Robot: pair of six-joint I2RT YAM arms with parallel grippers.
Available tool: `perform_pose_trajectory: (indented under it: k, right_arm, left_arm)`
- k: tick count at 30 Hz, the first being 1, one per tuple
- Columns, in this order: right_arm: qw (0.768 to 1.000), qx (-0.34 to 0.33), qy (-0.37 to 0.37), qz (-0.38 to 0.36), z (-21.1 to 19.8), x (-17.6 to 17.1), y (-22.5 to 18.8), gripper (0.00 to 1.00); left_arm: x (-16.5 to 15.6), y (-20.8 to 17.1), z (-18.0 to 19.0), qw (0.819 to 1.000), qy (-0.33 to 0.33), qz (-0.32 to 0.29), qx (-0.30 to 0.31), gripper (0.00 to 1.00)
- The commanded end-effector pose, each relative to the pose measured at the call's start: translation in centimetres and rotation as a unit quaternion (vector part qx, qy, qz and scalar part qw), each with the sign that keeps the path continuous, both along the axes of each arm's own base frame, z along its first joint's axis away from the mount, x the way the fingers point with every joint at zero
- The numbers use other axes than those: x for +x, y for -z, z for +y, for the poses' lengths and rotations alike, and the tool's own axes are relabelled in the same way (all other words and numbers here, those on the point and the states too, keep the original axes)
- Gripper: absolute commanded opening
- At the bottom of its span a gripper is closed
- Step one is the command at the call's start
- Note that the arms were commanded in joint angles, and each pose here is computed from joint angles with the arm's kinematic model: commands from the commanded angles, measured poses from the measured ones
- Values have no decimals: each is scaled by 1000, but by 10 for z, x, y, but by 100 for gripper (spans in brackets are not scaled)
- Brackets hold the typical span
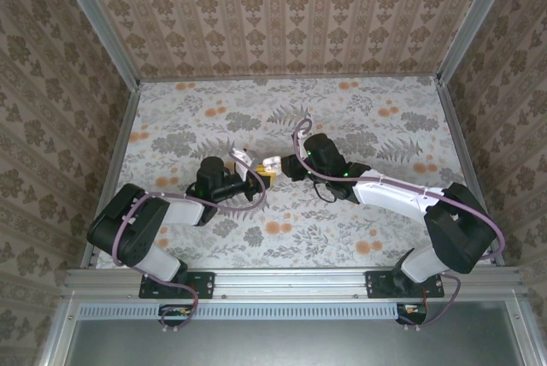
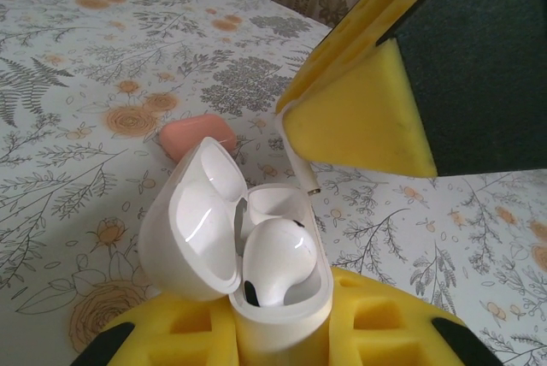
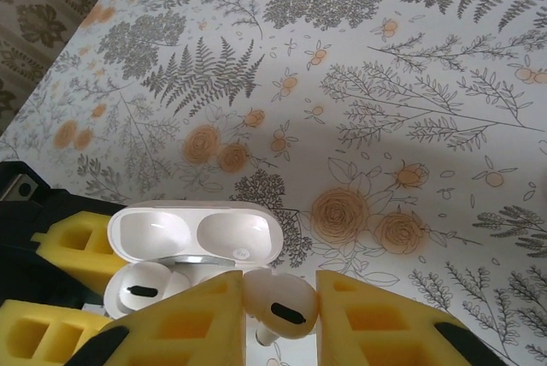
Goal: Insert the wireless bluetooth earbuds into the charging case
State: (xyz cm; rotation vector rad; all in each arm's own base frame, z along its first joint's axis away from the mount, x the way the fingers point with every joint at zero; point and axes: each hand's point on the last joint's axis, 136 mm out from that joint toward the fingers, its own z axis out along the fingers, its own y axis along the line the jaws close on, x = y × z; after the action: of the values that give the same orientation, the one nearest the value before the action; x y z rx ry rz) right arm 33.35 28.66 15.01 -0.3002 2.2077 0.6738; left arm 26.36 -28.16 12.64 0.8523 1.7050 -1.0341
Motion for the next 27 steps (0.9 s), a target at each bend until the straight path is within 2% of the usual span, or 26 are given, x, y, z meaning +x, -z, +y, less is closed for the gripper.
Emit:
perform_pose_trajectory:
  k: [1, 14, 27]
  right_arm:
    - [1000, -3, 7, -30, 2, 7, -20, 24]
    - [997, 4, -4, -83, 3, 2, -54, 24]
    - [996, -27, -23, -79, 10, 3, -40, 24]
  left_arm:
    - [0, -19, -8, 999, 24, -17, -26, 5]
    - [1, -10, -9, 1000, 25, 2, -14, 5]
    - [1, -21, -14, 999, 36, 12, -35, 5]
